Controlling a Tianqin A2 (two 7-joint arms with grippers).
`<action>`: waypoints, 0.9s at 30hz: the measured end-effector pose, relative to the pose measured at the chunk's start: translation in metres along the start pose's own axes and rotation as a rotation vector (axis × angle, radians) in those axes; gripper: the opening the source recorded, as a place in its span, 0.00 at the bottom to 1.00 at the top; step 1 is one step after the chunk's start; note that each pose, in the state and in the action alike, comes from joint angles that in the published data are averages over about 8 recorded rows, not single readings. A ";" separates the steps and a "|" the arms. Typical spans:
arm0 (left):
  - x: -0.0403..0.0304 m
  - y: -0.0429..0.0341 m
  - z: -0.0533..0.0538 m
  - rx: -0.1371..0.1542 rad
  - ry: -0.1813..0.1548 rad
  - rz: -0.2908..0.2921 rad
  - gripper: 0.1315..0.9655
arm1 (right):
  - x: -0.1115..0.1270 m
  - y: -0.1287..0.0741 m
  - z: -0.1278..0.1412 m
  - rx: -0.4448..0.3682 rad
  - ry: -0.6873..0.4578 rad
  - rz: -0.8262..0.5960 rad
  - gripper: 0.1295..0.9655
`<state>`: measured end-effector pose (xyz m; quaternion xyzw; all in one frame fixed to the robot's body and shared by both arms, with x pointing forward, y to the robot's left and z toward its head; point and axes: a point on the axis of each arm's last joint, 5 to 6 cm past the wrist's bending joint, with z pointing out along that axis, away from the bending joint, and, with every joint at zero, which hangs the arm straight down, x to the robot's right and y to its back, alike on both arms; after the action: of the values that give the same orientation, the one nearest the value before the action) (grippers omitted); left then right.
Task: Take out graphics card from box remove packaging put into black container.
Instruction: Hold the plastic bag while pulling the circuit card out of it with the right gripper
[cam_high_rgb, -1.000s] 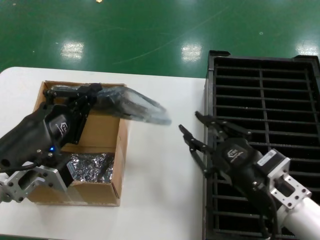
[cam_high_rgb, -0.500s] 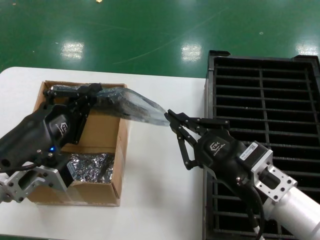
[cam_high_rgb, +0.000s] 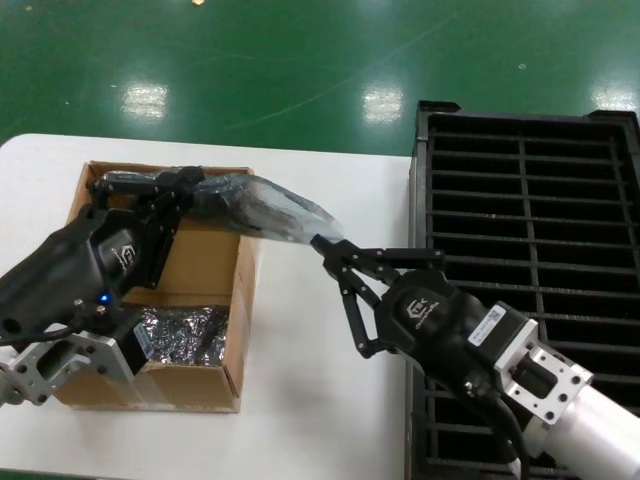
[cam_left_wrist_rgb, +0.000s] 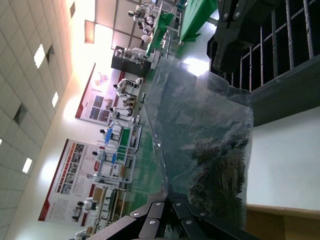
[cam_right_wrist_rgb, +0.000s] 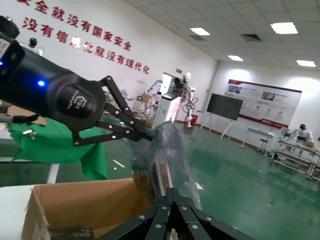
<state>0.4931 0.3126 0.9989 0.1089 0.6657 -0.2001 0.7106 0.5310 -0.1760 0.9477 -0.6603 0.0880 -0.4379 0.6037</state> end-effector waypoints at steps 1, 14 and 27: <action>0.0000 0.0000 0.000 0.000 0.000 0.000 0.01 | 0.000 0.000 0.001 0.000 -0.004 -0.003 0.01; 0.0000 0.0000 0.000 0.000 0.000 0.000 0.01 | 0.016 0.000 0.016 -0.003 0.001 -0.046 0.01; 0.0000 0.0000 0.000 0.000 0.000 0.000 0.01 | 0.016 0.006 0.025 -0.015 -0.019 -0.053 0.01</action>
<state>0.4931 0.3126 0.9989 0.1089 0.6657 -0.2001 0.7106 0.5598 -0.1701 0.9522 -0.6712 0.0681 -0.4465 0.5877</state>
